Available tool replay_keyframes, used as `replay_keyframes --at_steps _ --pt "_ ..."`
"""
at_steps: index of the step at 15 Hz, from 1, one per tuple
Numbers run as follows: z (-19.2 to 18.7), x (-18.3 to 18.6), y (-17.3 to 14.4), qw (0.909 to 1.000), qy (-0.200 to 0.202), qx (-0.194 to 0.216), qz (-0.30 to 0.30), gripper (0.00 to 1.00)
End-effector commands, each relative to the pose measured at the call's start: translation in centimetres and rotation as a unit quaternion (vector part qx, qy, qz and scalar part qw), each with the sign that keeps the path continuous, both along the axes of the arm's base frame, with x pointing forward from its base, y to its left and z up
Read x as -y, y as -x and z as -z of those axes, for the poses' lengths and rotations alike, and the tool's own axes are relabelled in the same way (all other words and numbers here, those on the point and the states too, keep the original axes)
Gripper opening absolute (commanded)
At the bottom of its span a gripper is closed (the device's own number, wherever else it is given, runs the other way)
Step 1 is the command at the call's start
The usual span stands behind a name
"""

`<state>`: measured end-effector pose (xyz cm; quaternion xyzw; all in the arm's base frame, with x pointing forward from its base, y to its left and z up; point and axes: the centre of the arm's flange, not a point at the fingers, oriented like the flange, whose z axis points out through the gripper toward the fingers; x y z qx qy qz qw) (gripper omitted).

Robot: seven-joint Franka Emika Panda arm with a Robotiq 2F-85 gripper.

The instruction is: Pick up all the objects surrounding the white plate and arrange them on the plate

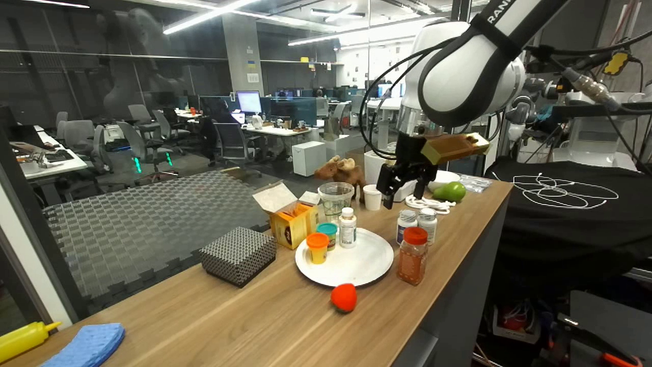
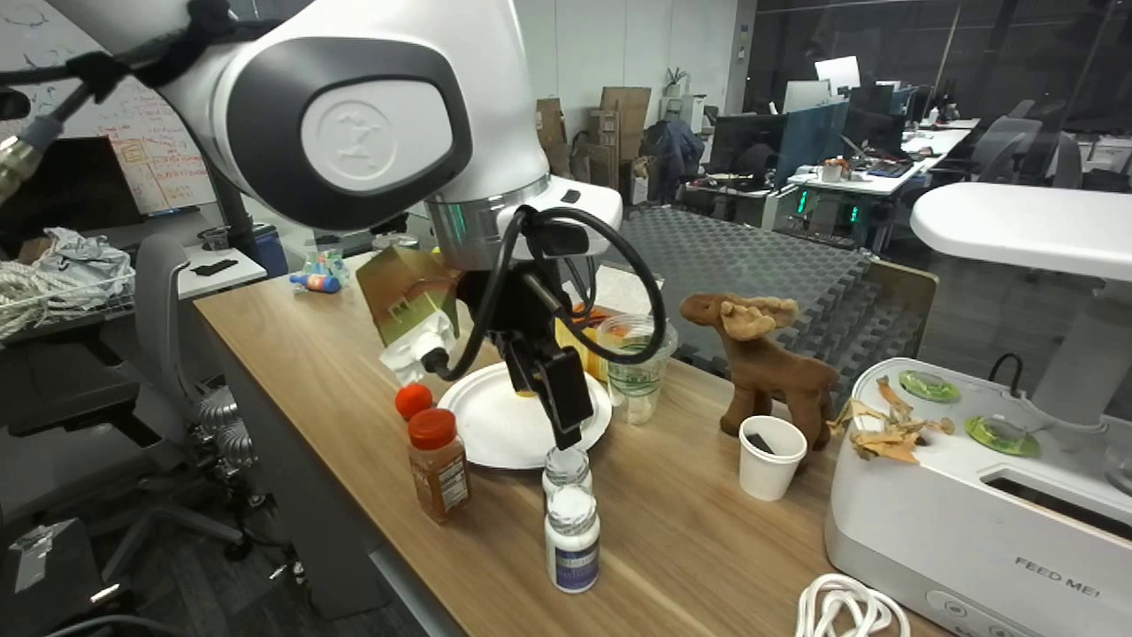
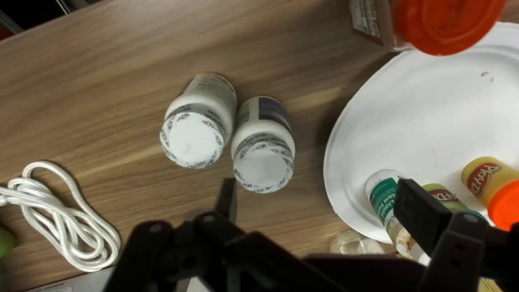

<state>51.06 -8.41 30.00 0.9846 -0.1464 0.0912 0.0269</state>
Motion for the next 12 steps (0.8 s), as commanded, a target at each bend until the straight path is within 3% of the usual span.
replay_keyframes --at_steps 1,12 --pt "0.7 1.4 -0.5 0.9991 0.008 -0.001 -0.042 1.00" --pt "3.7 2.7 -1.9 0.9902 -0.004 -0.054 -0.129 1.00"
